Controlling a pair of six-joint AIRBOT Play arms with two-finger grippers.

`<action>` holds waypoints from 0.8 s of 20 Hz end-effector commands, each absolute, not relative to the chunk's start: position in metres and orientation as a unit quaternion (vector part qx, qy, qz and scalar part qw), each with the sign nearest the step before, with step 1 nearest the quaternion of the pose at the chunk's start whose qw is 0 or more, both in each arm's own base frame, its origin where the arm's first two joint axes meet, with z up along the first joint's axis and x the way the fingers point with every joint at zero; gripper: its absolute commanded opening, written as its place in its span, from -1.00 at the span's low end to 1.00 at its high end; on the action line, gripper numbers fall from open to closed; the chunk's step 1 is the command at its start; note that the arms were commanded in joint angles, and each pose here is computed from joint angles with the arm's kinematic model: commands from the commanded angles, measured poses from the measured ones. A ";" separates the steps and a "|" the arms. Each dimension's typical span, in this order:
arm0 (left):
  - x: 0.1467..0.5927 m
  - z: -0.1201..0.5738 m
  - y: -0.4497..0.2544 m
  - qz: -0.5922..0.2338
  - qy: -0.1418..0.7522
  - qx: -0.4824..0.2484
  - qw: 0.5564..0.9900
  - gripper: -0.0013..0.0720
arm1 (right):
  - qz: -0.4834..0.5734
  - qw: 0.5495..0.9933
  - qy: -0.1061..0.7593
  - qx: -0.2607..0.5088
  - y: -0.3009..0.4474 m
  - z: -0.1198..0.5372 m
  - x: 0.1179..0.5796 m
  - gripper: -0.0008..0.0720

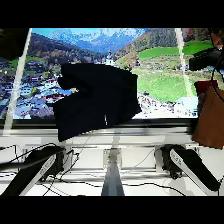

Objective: Fold the clothes and pants, and hang the long-sleeved shirts on hangers.

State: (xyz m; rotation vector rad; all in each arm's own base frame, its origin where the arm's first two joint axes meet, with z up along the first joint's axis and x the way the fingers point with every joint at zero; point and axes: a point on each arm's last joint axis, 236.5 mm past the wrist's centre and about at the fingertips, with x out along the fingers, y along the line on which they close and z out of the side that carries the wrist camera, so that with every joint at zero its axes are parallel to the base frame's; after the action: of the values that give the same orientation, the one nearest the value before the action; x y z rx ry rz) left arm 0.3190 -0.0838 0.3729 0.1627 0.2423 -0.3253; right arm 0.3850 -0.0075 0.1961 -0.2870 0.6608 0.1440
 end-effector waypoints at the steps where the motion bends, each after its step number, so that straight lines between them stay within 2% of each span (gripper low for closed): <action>1: 0.320 0.373 -0.062 -0.116 0.124 0.086 0.982 0.94 | 0.071 0.933 0.322 -0.140 -0.007 0.197 0.385 -0.88; 16: 0.335 0.353 -0.064 -0.118 0.158 0.087 0.976 0.94 | 0.071 0.933 0.322 -0.140 -0.007 0.197 0.385 -0.88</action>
State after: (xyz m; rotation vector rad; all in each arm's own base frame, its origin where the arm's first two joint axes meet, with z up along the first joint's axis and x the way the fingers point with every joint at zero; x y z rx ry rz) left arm 0.3303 -0.0634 0.3577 0.1761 0.3030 -0.2374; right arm 0.3851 -0.0076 0.1962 -0.2874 0.6605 0.1437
